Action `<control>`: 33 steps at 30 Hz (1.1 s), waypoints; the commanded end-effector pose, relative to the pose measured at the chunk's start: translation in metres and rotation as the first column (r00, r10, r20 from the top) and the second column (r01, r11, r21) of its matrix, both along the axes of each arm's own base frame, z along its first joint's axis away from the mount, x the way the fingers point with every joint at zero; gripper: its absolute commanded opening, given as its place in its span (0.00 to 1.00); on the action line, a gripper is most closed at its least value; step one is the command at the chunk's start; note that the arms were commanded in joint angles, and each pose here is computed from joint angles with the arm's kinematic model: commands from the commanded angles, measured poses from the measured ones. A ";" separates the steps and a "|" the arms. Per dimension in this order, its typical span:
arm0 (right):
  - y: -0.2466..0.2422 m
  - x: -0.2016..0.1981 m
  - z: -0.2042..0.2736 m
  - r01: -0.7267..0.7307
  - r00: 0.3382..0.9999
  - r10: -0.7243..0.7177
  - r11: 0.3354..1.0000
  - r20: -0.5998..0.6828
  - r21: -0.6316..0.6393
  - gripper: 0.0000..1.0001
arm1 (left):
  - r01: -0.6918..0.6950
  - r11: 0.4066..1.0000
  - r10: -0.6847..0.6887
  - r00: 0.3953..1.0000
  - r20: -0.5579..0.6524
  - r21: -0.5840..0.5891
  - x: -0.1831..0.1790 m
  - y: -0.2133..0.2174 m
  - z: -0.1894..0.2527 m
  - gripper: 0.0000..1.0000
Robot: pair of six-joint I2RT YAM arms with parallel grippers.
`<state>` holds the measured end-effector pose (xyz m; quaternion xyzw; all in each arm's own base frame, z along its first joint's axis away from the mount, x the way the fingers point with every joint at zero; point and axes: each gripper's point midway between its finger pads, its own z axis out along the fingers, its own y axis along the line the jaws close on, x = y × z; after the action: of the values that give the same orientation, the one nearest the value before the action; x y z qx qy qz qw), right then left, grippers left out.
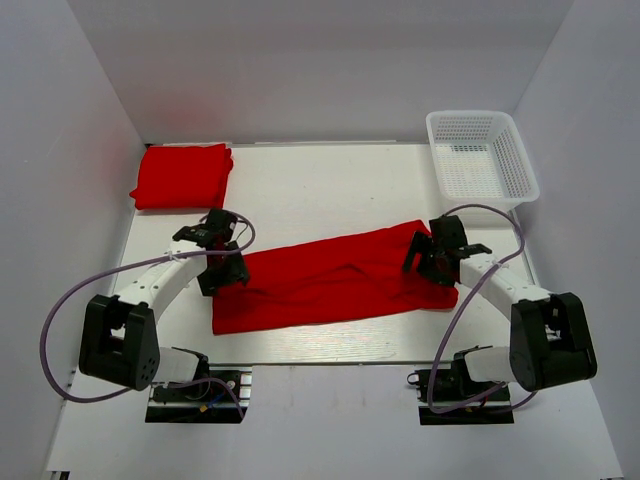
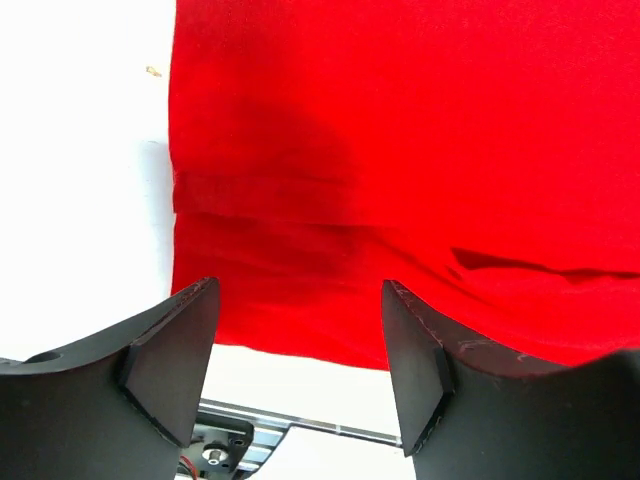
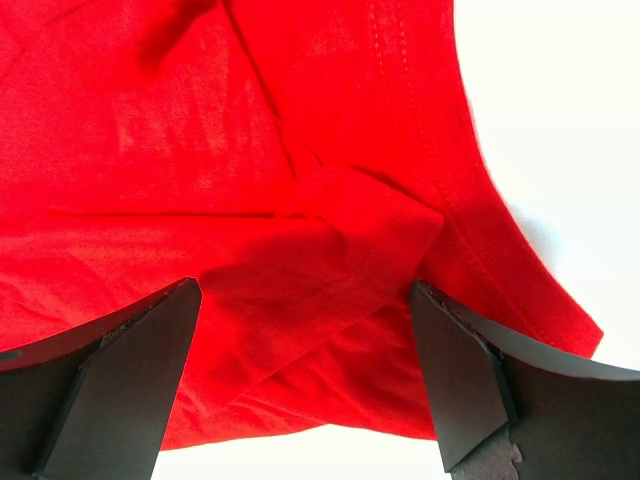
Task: Fold and stack the t-shirts
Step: Fold the other side of the tshirt into a rectangle, then rotate the tshirt 90 degrees
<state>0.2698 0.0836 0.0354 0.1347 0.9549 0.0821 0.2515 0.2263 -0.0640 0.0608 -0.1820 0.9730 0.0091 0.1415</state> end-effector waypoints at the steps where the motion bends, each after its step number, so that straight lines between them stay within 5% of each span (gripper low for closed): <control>1: 0.003 0.004 0.000 0.005 1.000 -0.005 1.000 -0.004 0.015 0.90 | -0.023 1.000 0.024 0.997 0.073 -0.008 0.012 -0.002 0.018 0.76; 7: 0.010 0.006 -0.011 -0.005 1.000 0.006 0.999 -0.029 0.038 0.90 | 0.172 0.971 -0.132 0.965 0.227 -0.167 0.053 -0.046 0.031 0.93; 12: 0.012 0.011 -0.024 -0.010 0.997 0.012 0.999 -0.071 0.036 0.90 | 0.200 0.961 -0.179 0.977 0.119 -0.190 0.056 -0.056 -0.007 0.93; 16: 0.018 0.023 -0.030 -0.031 0.995 0.034 0.999 -0.098 0.039 0.90 | 0.208 0.954 -0.210 0.978 0.011 -0.215 0.029 -0.060 -0.033 0.93; 21: 0.046 0.055 -0.039 -0.088 0.986 0.104 0.989 -0.128 0.122 0.90 | 0.237 0.894 -0.292 0.952 -0.093 -0.380 -0.031 -0.085 -0.045 0.93; 26: 0.088 0.137 -0.018 -0.183 0.981 0.192 0.959 -0.019 0.217 0.90 | 0.235 0.810 -0.393 0.897 -0.201 -0.537 -0.096 -0.114 -0.047 1.00; 33: 0.175 0.211 -0.017 -0.299 0.954 0.287 0.884 0.088 0.359 0.90 | 0.333 0.665 -0.567 0.808 -0.161 -0.668 -0.129 -0.170 -0.007 1.00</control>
<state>0.4858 0.2228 0.0416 0.0462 0.9266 0.2659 0.2617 0.1312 -0.2134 0.0359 0.0176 0.9606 -0.2744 -0.0395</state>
